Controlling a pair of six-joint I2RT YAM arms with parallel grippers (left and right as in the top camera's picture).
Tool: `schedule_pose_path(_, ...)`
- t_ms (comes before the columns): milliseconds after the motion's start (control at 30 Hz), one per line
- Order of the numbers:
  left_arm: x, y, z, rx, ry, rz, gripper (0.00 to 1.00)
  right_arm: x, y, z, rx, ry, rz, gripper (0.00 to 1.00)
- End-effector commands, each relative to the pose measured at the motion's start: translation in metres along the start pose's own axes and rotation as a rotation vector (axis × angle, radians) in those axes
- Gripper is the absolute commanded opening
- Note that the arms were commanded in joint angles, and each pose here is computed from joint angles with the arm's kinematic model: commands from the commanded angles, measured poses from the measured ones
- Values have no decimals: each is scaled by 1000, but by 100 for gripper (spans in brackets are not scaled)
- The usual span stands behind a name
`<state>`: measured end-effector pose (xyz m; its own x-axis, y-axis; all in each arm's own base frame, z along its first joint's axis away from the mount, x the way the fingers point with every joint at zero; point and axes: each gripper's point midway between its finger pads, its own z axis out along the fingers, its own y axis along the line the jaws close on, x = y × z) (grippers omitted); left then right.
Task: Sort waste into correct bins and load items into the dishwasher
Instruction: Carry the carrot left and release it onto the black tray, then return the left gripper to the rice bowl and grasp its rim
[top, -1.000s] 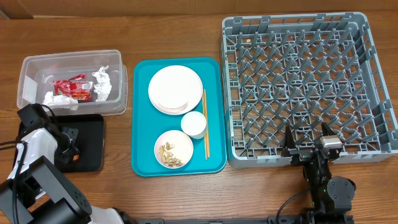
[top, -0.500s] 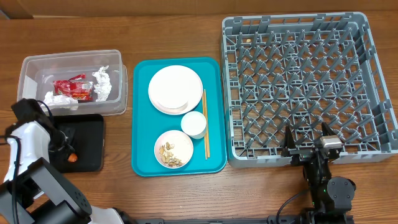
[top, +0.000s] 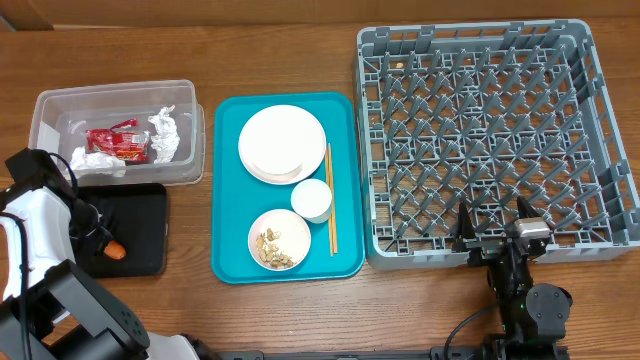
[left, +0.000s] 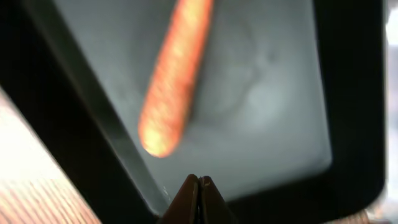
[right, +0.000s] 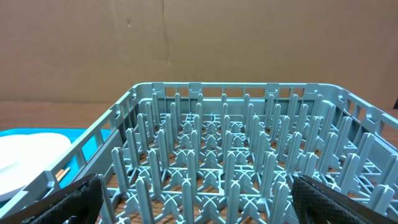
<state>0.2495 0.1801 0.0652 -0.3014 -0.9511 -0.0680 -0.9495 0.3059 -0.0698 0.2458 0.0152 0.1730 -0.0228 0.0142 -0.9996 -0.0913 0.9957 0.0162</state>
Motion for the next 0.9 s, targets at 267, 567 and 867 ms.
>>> schedule_pose_path(267, 68, -75, -26, 258, 124, 426, 4, 2, -1, 0, 4, -4, 4, 100)
schedule_pose_path(567, 119, -111, -66, 335, 47, 652, 4, 2, -1, 0, 4, -4, 4, 100)
schedule_pose_path(867, 210, -127, -80, 320, 44, 974, 4, 2, -1, 0, 4, -4, 4, 100)
